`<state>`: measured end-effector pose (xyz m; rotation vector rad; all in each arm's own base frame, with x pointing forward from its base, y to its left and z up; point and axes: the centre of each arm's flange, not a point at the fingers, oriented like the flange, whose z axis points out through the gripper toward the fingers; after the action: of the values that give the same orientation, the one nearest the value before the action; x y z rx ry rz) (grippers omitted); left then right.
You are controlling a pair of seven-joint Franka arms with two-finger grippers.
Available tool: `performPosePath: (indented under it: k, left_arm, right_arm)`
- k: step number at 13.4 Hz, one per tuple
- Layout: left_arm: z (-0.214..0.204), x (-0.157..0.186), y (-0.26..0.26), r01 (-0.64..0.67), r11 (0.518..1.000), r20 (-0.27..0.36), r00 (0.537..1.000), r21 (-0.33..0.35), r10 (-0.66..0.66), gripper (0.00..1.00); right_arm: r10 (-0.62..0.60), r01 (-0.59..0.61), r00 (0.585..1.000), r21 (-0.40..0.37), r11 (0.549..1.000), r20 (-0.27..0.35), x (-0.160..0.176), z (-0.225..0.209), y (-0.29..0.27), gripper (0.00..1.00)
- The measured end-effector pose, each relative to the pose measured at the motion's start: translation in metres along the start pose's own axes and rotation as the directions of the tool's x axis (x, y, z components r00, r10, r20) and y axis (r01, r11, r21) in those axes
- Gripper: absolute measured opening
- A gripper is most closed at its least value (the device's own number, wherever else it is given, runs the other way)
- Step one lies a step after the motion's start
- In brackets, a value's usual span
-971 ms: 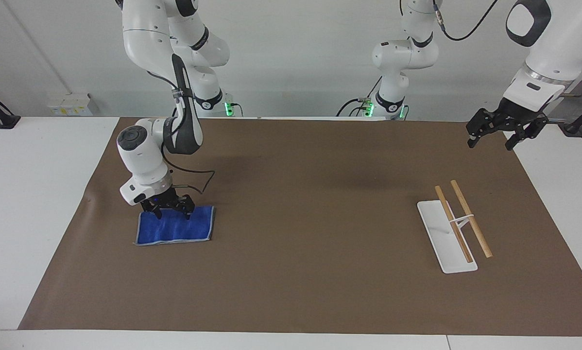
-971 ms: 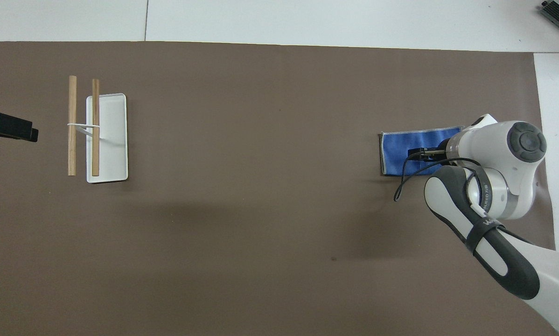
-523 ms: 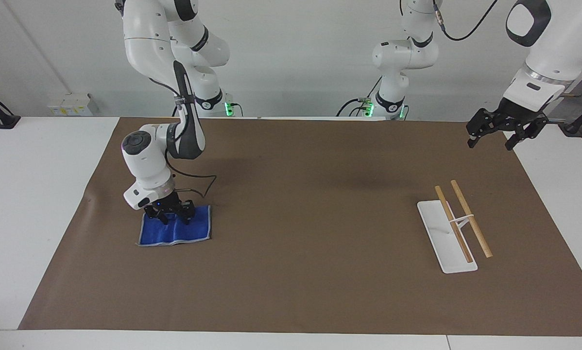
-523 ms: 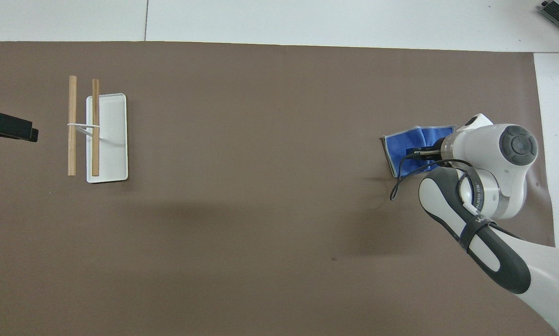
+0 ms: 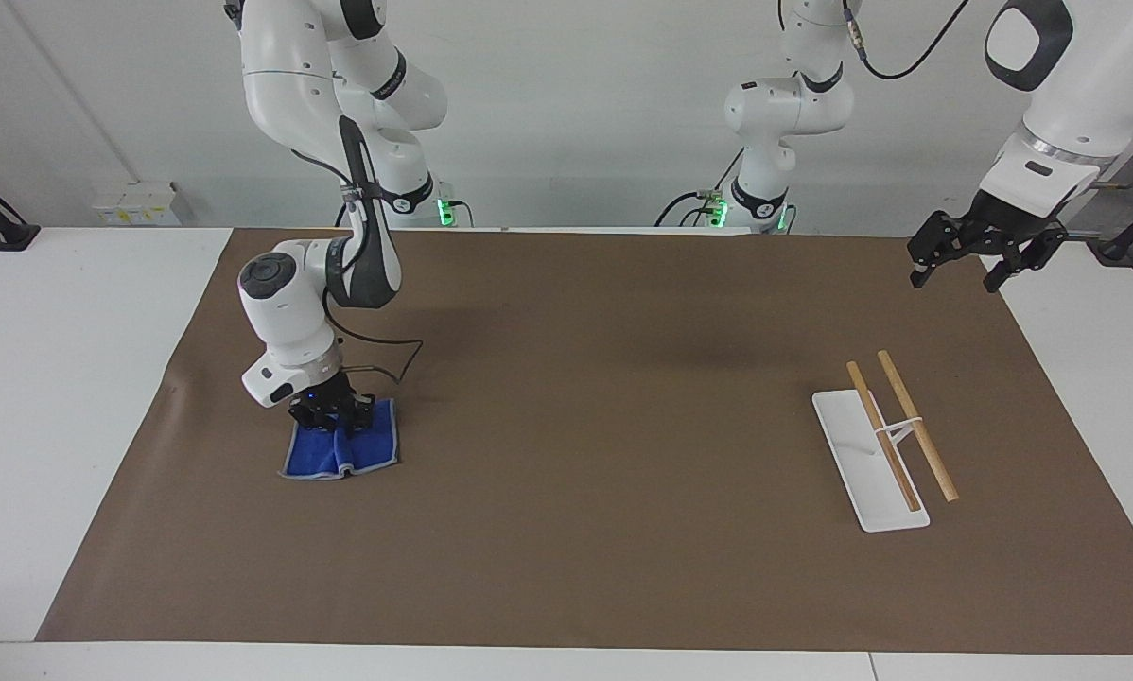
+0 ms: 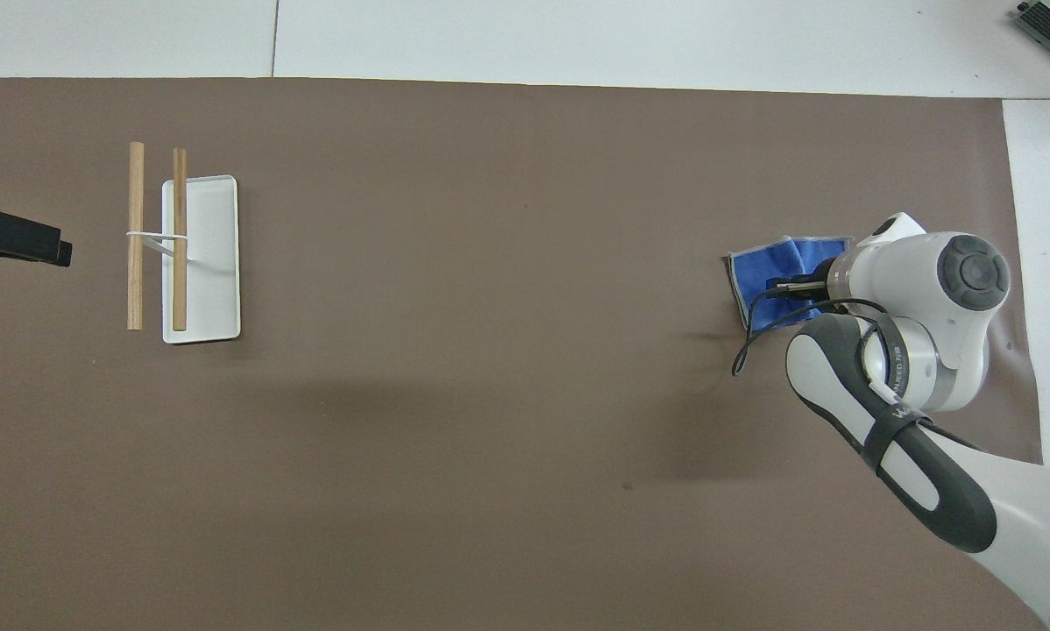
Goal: Right arm passes towel to left arm to hang
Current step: 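Lower the right gripper and pinch the blue towel's edge, then lift the towel with the right gripper while the left gripper reaches forward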
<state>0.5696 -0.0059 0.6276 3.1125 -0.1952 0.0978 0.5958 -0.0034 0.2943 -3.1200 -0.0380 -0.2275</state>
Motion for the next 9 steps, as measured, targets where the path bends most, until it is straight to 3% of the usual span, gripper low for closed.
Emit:
performPosePath:
  k: [4,9]
  left_arm:
    - [0.0,0.0,0.0,0.0,1.0,0.0,1.0,0.0,0.0,1.0]
    - [0.0,0.0,0.0,0.0,1.0,0.0,1.0,0.0,0.0,1.0]
  right_arm:
    - [0.014,-0.011,0.999,0.088,0.996,-0.034,0.006,-0.034,-0.045,0.15]
    - [0.144,-0.114,0.987,0.313,0.943,-0.074,0.022,-0.1,-0.135,0.15]
